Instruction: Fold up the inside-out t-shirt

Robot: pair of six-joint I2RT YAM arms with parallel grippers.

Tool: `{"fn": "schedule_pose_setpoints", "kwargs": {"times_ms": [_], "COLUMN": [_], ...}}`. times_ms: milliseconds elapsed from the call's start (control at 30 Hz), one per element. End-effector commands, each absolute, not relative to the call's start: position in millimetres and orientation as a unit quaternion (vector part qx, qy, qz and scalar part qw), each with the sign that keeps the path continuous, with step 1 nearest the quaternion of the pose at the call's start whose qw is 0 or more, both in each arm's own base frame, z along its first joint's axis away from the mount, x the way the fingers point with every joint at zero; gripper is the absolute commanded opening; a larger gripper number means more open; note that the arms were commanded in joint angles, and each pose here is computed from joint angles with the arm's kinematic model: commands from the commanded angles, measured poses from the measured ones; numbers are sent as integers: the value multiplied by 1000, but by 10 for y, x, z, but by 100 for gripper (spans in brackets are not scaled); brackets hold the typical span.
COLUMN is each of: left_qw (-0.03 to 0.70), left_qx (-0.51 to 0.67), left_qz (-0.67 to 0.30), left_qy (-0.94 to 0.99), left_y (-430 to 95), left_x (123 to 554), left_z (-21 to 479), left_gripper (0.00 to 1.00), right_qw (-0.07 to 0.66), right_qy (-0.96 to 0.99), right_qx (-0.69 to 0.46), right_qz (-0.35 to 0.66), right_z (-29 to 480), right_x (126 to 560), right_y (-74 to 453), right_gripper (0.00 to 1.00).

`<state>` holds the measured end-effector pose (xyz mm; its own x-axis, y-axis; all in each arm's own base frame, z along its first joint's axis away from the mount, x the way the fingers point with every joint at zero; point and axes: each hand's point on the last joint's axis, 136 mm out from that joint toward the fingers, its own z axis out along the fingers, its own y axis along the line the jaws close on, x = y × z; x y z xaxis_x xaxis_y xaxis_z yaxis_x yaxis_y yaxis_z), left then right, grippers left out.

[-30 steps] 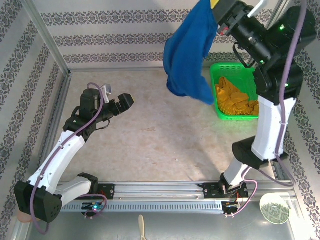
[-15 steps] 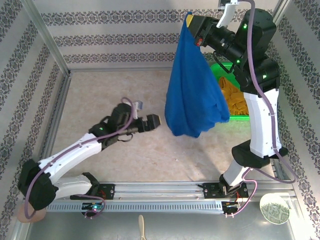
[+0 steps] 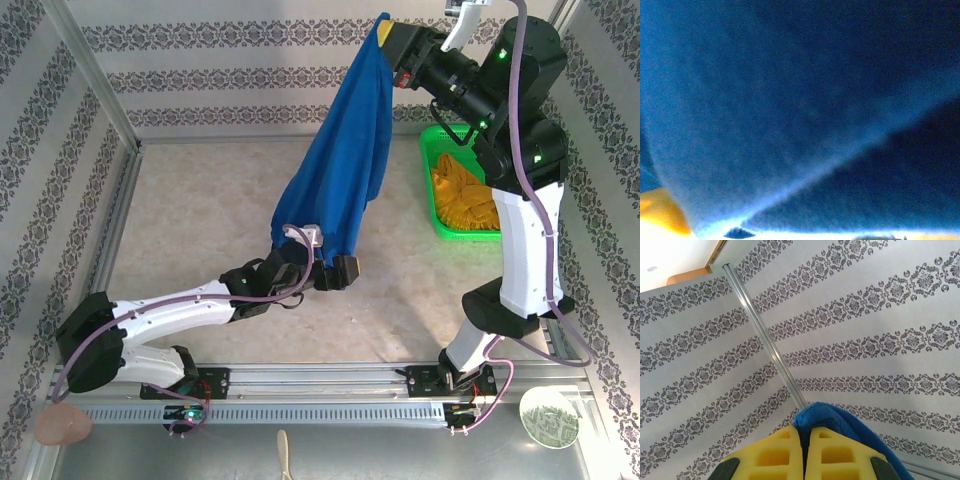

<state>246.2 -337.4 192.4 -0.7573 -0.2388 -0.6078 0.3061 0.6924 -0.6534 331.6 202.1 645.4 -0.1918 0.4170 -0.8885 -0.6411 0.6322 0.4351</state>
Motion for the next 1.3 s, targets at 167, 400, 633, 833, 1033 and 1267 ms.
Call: {"fn": "schedule_pose_setpoints", "kwargs": {"times_ms": [167,400,633,833,1033,1267], "left_qw": [440,490,556,650,579,381], "left_qx": [-41,-40,-63,-80,-57,-57], "left_qz": [-340,-353,-305,-293,-289,-398], "left_qy": [830,796,771,697,760,833], "left_y": [-3228,-2631,-1670,-1132,-1297,-2042], "left_x": [3037,3349,3284,3148,3339,3488], "left_z": [2124,3078,4014,4790,4487,2812], "left_gripper": [48,0,0,0,0,12], "right_qw": [667,683,686,693,657,546], "right_qy": [610,624,637,643,681,784], "right_qx": [-80,-46,-22,-12,-18,32], "right_qz": [421,376,351,326,323,294], "right_z": [6758,6678,6531,6490,6024,4020], "right_x": [3031,3079,3184,3147,3123,3080], "right_y": [1864,1567,1401,1294,1350,1357], "right_gripper": [0,0,0,0,0,0]}}
